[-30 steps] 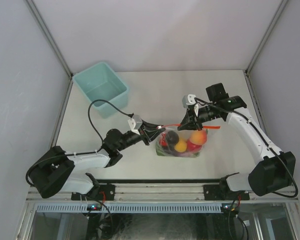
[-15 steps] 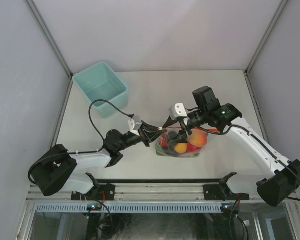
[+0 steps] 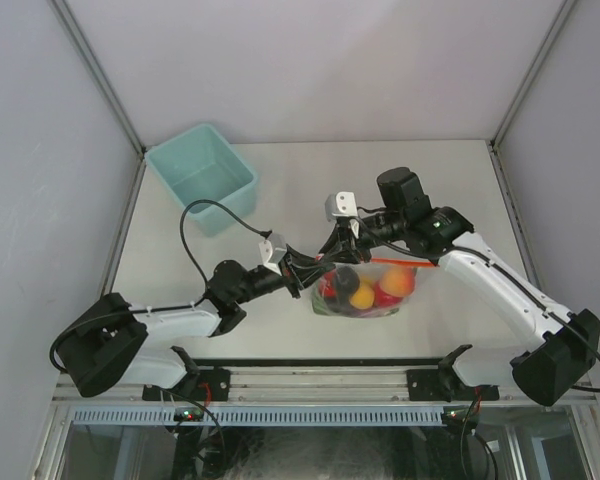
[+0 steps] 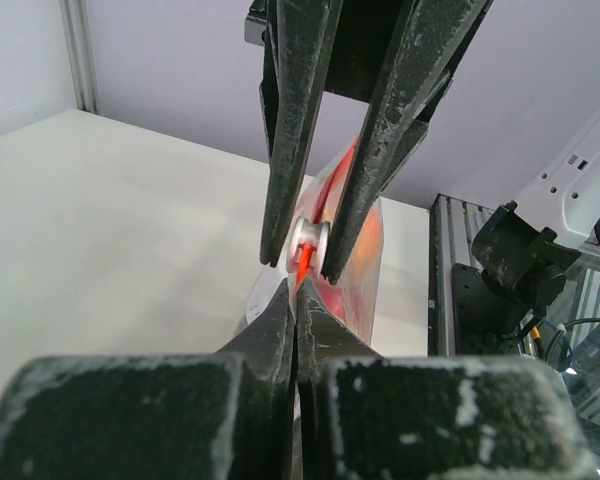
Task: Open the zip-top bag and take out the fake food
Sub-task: Unzip the zipper food storage bag at the center of the board.
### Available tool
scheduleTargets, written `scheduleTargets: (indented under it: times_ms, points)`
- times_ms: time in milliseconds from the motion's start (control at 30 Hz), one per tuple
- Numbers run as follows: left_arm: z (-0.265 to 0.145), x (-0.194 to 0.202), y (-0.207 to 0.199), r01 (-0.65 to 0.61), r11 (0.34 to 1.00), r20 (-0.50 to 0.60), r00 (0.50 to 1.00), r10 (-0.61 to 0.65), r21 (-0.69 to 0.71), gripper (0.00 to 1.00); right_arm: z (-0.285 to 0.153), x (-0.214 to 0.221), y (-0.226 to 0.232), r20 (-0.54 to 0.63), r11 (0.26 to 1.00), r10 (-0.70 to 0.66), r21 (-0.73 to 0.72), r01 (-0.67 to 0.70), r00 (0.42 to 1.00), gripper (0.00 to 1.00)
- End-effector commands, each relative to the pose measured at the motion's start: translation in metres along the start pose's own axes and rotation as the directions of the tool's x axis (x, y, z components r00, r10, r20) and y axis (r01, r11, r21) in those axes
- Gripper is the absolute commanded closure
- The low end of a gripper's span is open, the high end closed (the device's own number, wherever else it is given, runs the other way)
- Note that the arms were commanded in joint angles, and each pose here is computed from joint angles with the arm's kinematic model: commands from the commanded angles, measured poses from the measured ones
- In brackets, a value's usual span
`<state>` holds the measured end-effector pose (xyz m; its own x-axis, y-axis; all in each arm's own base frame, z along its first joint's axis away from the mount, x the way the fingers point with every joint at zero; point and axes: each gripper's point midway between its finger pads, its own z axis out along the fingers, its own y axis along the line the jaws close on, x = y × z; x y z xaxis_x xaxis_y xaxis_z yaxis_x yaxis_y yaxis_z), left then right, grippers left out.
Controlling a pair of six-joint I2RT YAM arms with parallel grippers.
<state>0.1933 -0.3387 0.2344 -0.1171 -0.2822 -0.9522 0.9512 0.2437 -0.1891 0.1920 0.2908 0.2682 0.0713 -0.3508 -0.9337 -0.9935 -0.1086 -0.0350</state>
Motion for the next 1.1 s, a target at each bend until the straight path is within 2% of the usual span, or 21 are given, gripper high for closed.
scheduleTargets:
  times_ms: [0, 200, 333, 800, 1067]
  points:
    - [0.007, -0.030, -0.008, -0.036, 0.999, 0.079, 0.996, 0.034, 0.026, 1.00, 0.000, -0.010, -0.007, 0.018, 0.999, -0.013, 0.035, 0.012, 1.000, 0.86]
    - [0.001, -0.033, 0.000, -0.055, 0.998, 0.092, 0.994, 0.057, -0.032, 1.00, -0.010, -0.010, -0.009, 0.022, 0.998, -0.014, 0.060, 0.012, 1.000, 0.96]
    - [0.000, -0.032, 0.006, -0.058, 0.996, 0.077, 0.995, 0.063, -0.068, 1.00, -0.018, -0.003, -0.010, 0.022, 0.997, 0.006, 0.079, -0.008, 1.000, 1.00]
    - [-0.003, -0.036, 0.019, -0.049, 0.992, 0.074, 0.996, 0.058, -0.120, 1.00, -0.043, 0.004, -0.010, 0.031, 0.993, 0.006, 0.114, -0.009, 1.000, 1.00]
    - [0.007, -0.037, 0.014, 0.002, 0.998, 0.049, 0.999, 0.001, -0.062, 1.00, -0.047, 0.013, -0.008, 0.016, 0.993, 0.008, 0.114, -0.009, 1.000, 1.00]
